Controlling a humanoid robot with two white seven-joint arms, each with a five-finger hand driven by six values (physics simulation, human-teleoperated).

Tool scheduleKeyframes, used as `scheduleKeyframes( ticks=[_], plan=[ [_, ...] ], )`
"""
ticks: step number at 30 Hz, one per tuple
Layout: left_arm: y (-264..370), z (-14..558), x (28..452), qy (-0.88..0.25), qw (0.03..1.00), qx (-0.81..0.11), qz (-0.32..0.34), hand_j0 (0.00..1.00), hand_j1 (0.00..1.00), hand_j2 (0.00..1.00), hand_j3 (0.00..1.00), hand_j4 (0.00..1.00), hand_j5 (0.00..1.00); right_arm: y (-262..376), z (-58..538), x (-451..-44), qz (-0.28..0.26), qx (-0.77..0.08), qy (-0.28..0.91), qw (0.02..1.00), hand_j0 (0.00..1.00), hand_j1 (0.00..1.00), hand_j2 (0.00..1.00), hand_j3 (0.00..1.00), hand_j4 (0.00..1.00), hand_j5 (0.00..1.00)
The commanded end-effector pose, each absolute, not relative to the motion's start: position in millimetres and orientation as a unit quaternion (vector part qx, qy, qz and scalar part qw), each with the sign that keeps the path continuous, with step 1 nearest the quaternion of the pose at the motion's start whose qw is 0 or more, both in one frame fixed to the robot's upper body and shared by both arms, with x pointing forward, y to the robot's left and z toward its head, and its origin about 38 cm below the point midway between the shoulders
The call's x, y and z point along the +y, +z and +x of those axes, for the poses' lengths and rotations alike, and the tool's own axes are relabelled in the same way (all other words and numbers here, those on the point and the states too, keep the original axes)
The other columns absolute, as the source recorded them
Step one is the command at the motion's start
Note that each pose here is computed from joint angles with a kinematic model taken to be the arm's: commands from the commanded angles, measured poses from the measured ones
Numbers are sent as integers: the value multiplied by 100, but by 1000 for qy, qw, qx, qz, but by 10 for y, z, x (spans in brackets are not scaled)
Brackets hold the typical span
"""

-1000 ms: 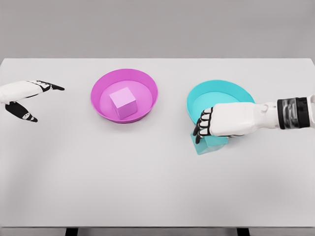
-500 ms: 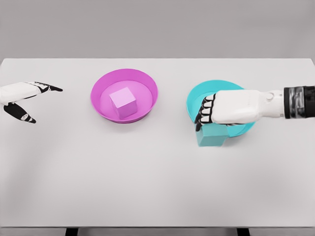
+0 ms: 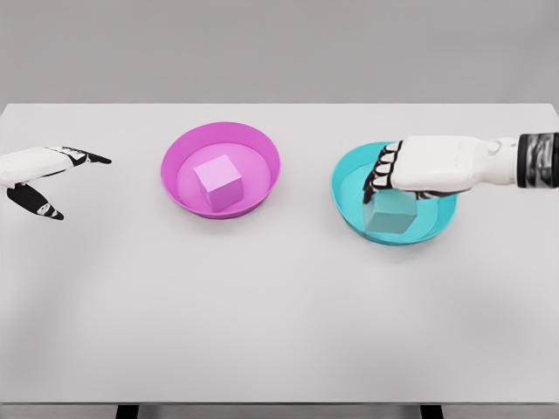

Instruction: Place the blocks in the corresponding plates according to their colors

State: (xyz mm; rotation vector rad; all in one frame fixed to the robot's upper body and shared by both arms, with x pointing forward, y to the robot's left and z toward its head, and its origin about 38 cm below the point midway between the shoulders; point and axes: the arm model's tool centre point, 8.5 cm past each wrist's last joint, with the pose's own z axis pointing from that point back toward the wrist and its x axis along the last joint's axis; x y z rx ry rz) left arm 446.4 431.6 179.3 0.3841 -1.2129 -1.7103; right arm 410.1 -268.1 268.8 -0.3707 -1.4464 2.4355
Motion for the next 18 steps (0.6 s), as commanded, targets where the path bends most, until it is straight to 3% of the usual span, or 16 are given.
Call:
scheduleKeyframes(
  ticks=[1,14,15,17,18],
  plan=[
    [1803,4465,4323,-700,486,-500,158,100,100,100,100,100,100,2667,4204,-2736,-135,-499,841,157,70,70,70,70,70,70],
    [1799,4464,4321,-700,486,-500,157,100,100,100,100,100,100,2556,4721,-2941,-172,-484,829,221,72,72,72,72,72,72],
    [1799,4464,4321,-700,486,-500,157,100,100,100,100,100,100,2563,4723,-2941,-173,-483,829,220,74,74,74,74,74,74],
    [1799,4464,4321,-700,486,-500,157,100,100,100,100,100,100,2556,4720,-2958,-174,-481,830,221,100,100,100,100,100,100],
    [1794,4463,4319,-700,486,-499,157,100,100,100,100,100,100,2614,4726,-3010,-182,-484,827,223,100,100,100,100,100,100]
  ],
)
